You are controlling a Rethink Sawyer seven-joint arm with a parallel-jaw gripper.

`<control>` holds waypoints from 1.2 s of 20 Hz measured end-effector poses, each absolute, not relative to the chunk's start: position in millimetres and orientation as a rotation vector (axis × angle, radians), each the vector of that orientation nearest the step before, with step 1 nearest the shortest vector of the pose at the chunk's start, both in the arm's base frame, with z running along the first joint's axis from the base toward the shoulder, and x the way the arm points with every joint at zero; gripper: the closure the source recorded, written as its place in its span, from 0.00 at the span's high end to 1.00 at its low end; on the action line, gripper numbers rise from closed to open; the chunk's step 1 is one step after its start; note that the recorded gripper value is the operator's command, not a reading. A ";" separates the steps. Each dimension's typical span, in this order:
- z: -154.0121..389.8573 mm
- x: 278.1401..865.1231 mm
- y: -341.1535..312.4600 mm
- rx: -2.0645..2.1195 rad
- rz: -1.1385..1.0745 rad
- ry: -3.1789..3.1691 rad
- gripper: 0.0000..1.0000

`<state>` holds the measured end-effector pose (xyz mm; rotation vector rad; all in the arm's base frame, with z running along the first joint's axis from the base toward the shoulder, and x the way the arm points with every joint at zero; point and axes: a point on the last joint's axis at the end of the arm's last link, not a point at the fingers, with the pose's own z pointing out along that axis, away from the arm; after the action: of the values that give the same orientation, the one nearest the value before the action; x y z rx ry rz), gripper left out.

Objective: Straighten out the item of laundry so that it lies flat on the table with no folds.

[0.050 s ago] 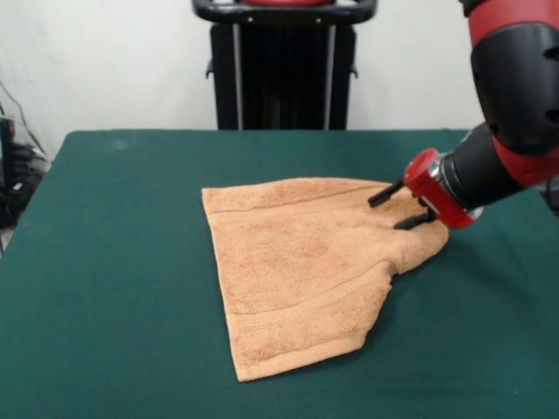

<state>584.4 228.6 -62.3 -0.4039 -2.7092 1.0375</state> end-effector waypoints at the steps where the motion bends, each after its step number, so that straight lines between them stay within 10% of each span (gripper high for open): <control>1: -61.6 585.2 229.1 -0.405 1.031 -2.716 1.00; 24: -51.7 586.9 224.6 -0.458 0.841 -2.856 1.00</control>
<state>586.9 224.6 -51.7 -0.4576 -2.8561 0.8409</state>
